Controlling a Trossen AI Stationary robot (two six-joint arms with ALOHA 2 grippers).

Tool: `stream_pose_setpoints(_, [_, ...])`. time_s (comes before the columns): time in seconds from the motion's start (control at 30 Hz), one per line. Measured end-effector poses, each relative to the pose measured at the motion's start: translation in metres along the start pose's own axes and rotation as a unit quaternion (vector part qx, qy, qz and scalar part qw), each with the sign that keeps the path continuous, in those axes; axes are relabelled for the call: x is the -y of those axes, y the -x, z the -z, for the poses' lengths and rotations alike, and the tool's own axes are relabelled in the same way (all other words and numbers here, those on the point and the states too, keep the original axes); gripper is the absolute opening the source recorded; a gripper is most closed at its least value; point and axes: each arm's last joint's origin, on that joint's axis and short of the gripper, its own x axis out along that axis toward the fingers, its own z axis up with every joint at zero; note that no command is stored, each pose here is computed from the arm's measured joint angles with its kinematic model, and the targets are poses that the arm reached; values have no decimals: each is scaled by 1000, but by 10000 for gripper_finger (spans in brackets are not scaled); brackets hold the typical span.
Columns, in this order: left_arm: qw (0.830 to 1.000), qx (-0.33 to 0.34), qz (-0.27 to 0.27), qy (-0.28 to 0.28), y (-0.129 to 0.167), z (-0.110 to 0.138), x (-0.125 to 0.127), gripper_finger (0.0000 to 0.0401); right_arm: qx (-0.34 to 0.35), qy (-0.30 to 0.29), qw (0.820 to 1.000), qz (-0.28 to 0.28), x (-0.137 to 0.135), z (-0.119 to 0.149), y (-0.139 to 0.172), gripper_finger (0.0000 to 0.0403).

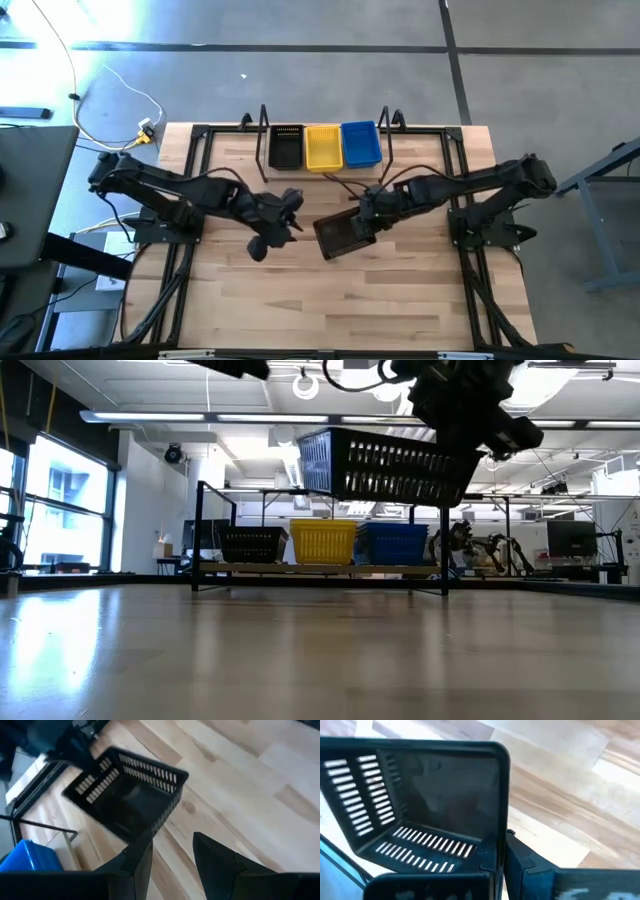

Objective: Stack baskets on shelf by color
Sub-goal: Stack the black bin on top of the blue bin on the shelf

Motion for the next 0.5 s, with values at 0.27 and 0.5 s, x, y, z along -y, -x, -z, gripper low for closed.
stream_pose_setpoints(0.27, [999, -33, -24, -24, -38, -2, -2, 130, 5, -2, 1000, -8, 0, -5, 0, 0])
stream_pose_setpoints(0.5, [996, -40, -48, -59, -53, -5, -2, 130, -4, -3, 1000, -8, -3, -5, -9, 0])
